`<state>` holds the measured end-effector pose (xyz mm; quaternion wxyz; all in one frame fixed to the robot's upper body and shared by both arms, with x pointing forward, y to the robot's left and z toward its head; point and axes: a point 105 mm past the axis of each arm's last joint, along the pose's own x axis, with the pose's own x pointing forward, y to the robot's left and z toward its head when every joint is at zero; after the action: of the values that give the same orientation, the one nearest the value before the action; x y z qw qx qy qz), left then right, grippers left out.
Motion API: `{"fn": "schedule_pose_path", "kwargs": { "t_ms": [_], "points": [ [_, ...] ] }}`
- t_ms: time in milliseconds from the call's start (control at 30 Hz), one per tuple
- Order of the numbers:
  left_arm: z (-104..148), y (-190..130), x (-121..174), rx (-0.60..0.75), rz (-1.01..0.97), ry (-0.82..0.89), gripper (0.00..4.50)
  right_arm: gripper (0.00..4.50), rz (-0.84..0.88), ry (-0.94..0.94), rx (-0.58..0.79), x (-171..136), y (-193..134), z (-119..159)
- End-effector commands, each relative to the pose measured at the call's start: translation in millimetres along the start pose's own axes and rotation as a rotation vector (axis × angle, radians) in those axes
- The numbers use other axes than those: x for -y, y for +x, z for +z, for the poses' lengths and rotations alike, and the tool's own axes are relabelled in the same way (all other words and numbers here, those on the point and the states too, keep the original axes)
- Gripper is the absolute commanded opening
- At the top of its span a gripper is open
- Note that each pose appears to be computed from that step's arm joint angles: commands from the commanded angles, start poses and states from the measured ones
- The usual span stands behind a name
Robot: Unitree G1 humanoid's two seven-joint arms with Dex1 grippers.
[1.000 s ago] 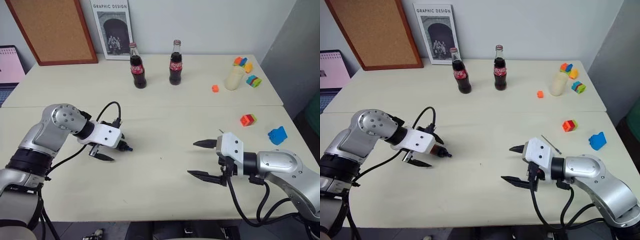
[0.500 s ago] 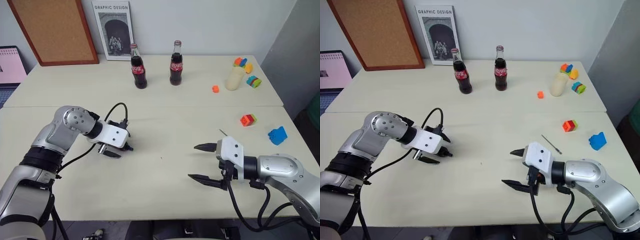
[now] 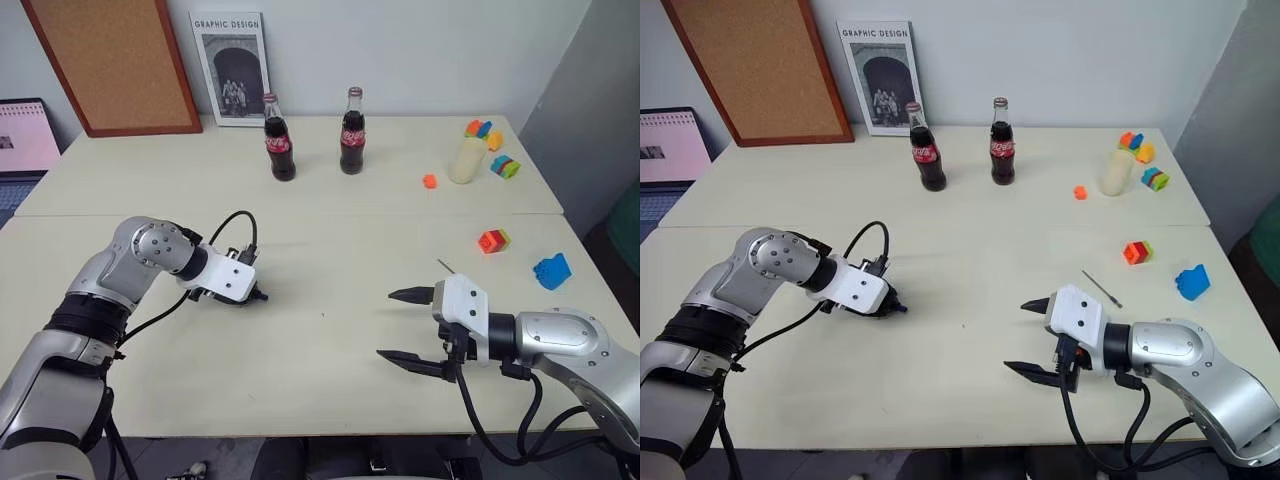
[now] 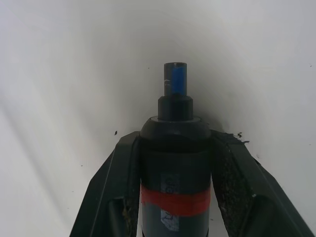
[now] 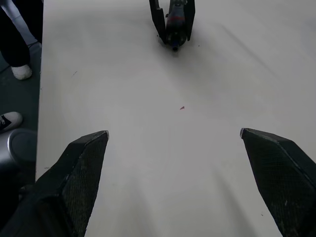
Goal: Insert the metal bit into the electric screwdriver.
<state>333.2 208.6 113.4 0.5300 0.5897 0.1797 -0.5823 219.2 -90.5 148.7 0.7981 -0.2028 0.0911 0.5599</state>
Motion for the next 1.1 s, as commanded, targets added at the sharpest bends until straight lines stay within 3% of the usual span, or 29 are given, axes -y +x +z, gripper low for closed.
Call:
{"fn": "schedule_pose_path", "kwargs": {
  "t_ms": [33, 400, 567, 833, 1100],
  "points": [
    [19.5, -3.1, -17.6, 0.098, 0.058, -0.031, 1.65, 4.5, -0.021, -0.054, 0.023, 3.1, -10.8, 14.1],
    [141.2, -41.9, -95.4, 0.819, 0.39, -0.38, 1.65, 4.5, -0.164, 0.013, 0.108, 28.8, -65.3, 44.0],
    [176.0, -44.9, -122.3, 1.051, 0.567, -0.523, 1.65, 4.5, -0.256, -0.013, 0.136, 46.2, -71.5, 54.1],
    [190.2, -18.4, -125.4, 1.107, 0.771, -0.636, 1.65, 4.5, -0.263, -0.037, 0.171, 54.1, -58.5, 66.5],
    [169.6, 2.2, -108.7, 1.067, 0.9, -0.754, 1.65, 4.5, -0.226, -0.052, 0.178, 52.7, -50.1, 73.0]
  ]
}}
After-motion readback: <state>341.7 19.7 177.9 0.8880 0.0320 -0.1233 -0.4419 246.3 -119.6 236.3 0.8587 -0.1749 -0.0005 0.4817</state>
